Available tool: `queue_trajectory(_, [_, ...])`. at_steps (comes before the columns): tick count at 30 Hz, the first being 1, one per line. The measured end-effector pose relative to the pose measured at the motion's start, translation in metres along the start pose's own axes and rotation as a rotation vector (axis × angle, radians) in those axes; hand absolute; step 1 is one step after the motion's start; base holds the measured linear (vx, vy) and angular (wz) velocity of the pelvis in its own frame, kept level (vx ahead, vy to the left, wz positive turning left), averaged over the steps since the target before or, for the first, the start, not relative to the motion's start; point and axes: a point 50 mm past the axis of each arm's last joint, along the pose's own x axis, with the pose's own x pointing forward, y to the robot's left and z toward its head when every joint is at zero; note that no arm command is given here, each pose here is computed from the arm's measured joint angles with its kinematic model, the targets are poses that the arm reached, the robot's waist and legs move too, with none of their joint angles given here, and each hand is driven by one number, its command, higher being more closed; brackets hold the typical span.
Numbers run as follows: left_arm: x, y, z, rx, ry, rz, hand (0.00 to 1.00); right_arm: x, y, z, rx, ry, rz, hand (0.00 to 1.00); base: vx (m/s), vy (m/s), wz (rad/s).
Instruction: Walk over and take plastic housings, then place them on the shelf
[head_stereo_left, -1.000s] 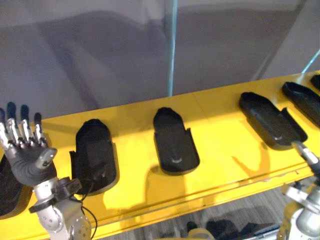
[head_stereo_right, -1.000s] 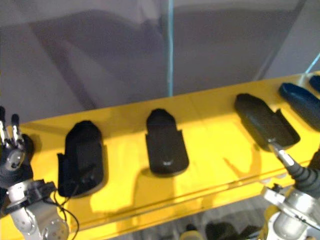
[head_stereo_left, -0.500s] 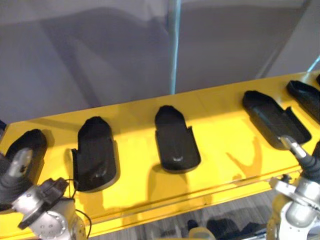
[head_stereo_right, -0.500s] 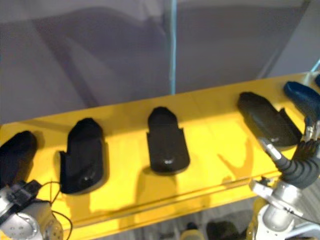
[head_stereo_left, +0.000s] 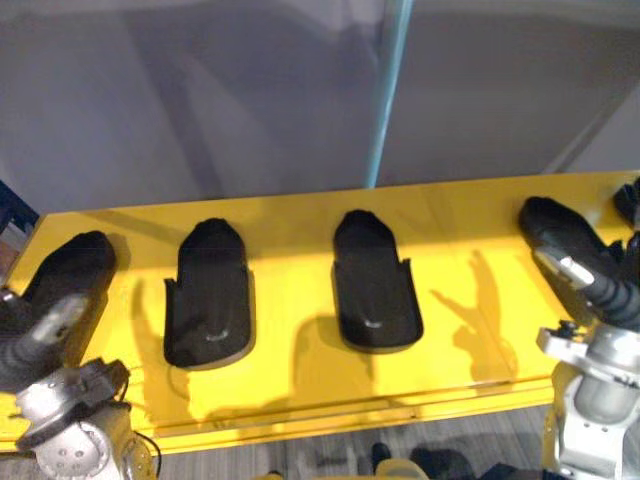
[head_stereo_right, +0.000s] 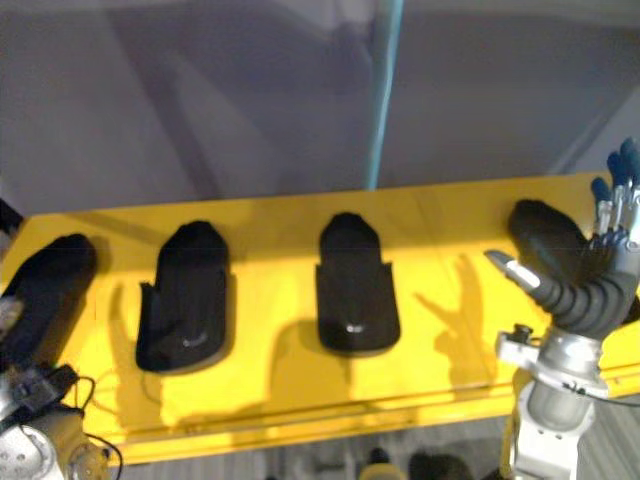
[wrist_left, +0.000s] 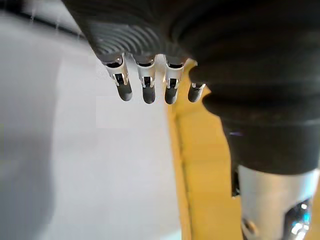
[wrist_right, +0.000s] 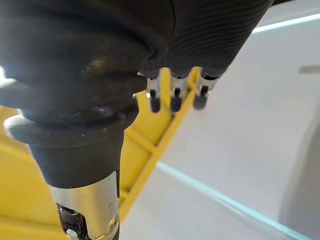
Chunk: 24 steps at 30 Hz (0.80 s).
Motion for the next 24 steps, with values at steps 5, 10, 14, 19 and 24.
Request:
queue_trajectory(5, [0.003,-0.013,-0.018,-0.096,0.130,-0.184,0.00,0.002,0.001,0.000,-0.009,-0.004,0.037,0.00,-0.02,-0.002,-0.12])
queue_trajectory(10, [-0.006,-0.020,-0.041,-0.169,0.290,-0.241,0.00,0.004,0.001,0.001,-0.015,-0.012,0.053,0.00,-0.02,0.010,-0.17])
queue_trajectory(14, [-0.015,-0.030,-0.055,-0.235,0.394,-0.311,0.00,0.004,0.001,0.000,-0.016,-0.006,0.056,0.00,-0.01,0.001,-0.03])
queue_trajectory(19, [-0.029,-0.054,-0.063,-0.404,0.479,-0.413,0.00,0.003,0.004,0.000,0.006,0.003,0.065,0.00,0.00,0.000,0.00])
queue_trajectory(24, [-0.041,-0.089,-0.061,-0.619,0.504,-0.593,0.00,0.001,0.015,-0.003,0.044,0.039,0.097,0.00,0.00,0.000,0.00])
